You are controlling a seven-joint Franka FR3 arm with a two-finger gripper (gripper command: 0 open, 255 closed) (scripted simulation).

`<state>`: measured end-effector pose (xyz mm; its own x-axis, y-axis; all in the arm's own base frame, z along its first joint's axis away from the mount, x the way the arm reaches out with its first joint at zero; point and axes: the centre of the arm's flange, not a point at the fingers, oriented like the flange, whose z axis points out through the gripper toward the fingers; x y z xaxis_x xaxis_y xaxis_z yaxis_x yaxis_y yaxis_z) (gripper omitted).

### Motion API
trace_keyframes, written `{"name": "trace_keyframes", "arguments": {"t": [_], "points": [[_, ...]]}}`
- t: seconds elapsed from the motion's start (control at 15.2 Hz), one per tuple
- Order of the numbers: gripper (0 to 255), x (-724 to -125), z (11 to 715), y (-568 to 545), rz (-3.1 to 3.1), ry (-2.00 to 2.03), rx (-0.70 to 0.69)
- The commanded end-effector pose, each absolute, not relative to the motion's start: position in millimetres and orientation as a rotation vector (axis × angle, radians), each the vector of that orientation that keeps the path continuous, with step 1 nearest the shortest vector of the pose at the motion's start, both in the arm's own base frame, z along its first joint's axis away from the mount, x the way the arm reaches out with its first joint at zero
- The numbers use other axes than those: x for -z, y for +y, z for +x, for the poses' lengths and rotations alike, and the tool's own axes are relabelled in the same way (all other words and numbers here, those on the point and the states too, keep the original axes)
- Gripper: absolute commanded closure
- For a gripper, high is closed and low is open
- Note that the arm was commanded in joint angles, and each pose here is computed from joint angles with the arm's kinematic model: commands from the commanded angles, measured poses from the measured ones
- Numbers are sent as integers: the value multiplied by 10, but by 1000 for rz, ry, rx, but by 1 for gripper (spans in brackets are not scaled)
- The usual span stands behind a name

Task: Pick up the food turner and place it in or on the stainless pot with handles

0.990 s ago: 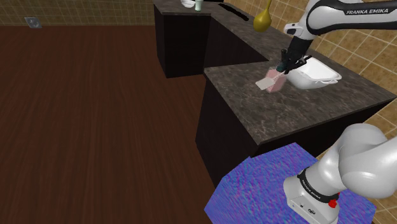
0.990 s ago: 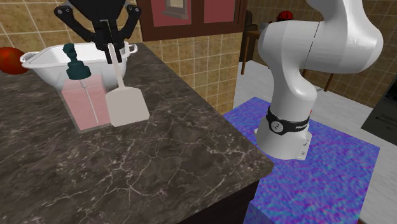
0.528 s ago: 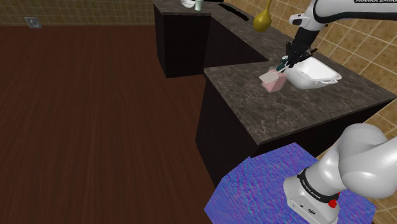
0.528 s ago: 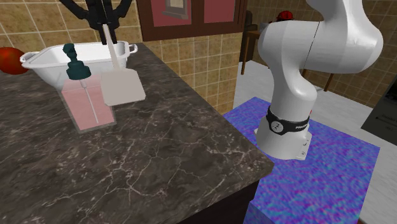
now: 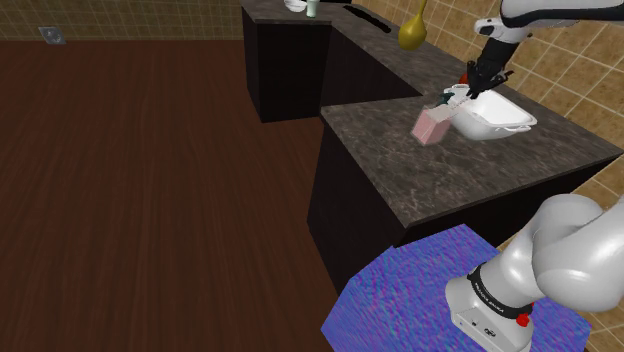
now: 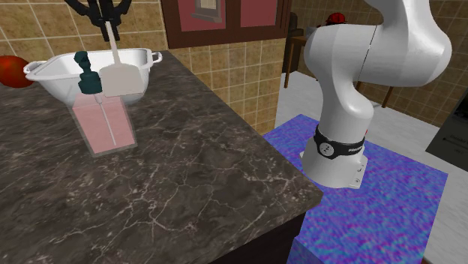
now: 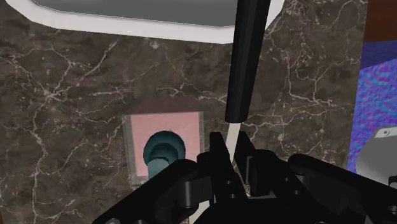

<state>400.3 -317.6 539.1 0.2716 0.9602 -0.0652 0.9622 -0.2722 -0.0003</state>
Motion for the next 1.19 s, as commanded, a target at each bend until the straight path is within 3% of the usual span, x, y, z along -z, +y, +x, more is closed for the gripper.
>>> {"name": "trace_keyframes", "arguments": {"t": [0.0, 1.12], "points": [[255, -5424, 3994, -3440, 2470, 1873, 82], [255, -5455, 3922, -5530, 2470, 1873, 82]]}}
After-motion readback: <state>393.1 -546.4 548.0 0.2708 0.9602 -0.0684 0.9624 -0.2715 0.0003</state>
